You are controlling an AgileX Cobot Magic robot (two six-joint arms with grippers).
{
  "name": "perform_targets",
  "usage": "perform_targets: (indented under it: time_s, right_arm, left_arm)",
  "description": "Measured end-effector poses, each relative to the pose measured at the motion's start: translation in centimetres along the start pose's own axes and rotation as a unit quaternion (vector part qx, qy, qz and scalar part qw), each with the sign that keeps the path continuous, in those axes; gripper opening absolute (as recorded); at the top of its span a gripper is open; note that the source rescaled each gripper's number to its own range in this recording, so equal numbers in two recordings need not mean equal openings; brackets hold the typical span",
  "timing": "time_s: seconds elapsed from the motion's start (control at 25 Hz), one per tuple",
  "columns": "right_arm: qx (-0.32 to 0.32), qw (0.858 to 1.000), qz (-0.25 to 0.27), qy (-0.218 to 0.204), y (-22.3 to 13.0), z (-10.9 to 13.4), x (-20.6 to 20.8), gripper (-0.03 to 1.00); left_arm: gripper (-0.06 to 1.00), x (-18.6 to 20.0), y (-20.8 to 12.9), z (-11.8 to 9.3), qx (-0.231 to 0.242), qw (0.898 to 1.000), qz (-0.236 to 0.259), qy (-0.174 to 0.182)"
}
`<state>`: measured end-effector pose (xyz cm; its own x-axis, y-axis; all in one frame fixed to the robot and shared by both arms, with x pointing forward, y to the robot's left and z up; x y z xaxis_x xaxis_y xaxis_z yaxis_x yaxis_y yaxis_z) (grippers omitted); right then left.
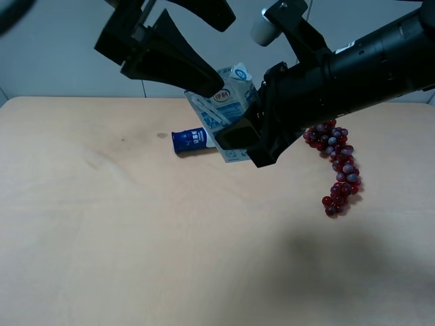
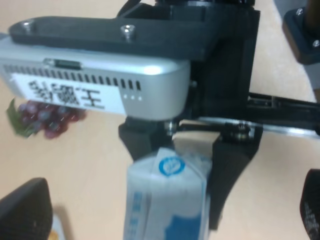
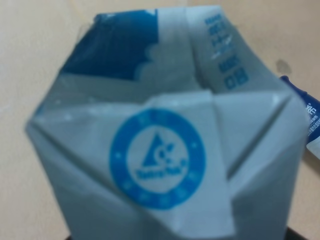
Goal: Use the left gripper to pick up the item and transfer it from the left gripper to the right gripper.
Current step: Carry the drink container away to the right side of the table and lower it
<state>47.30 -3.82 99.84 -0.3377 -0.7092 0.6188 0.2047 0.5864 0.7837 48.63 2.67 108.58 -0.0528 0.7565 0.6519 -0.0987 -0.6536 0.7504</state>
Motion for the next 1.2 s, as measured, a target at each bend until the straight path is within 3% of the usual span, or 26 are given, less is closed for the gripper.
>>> perform_targets:
  time_s: [0.4,0.64,0.92,1.2]
  right_arm:
    - [0.000,1.000,0.000,0.000,0.0,0.0,0.0,0.00]
    - [0.000,1.000,0.000,0.000,0.0,0.0,0.0,0.00]
    - [0.000,1.000,0.001,0.002,0.0,0.1,0.0,0.00]
    - [-0.001,1.000,0.001,0.002,0.0,0.1,0.0,0.00]
  left_arm:
    - [0.98,5.9,-0.4,-1.7,0.032,0.994,0.061,0.086]
    - [0.98,9.1,-1.1,-4.4,0.088,0.987,0.092,0.103]
    - [0.97,11.9,-1.7,-6.5,0.197,0.965,0.088,0.150]
    - [0.97,12.8,-6.7,-10.4,0.263,0.939,0.120,0.188]
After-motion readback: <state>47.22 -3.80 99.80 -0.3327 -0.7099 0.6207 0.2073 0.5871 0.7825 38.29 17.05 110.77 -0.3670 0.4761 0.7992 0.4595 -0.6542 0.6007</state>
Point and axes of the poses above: a point on each arm's last joint axis where the gripper is mounted, x pointing back along that axis away from the gripper, z along the wrist's bending axis when the last joint is at zero, y = z × x, the point moved 9 cm from there along -x, pointing out along that axis toward the gripper, and after that the axes turned 6 degrees about x, right-handed, at the moved point
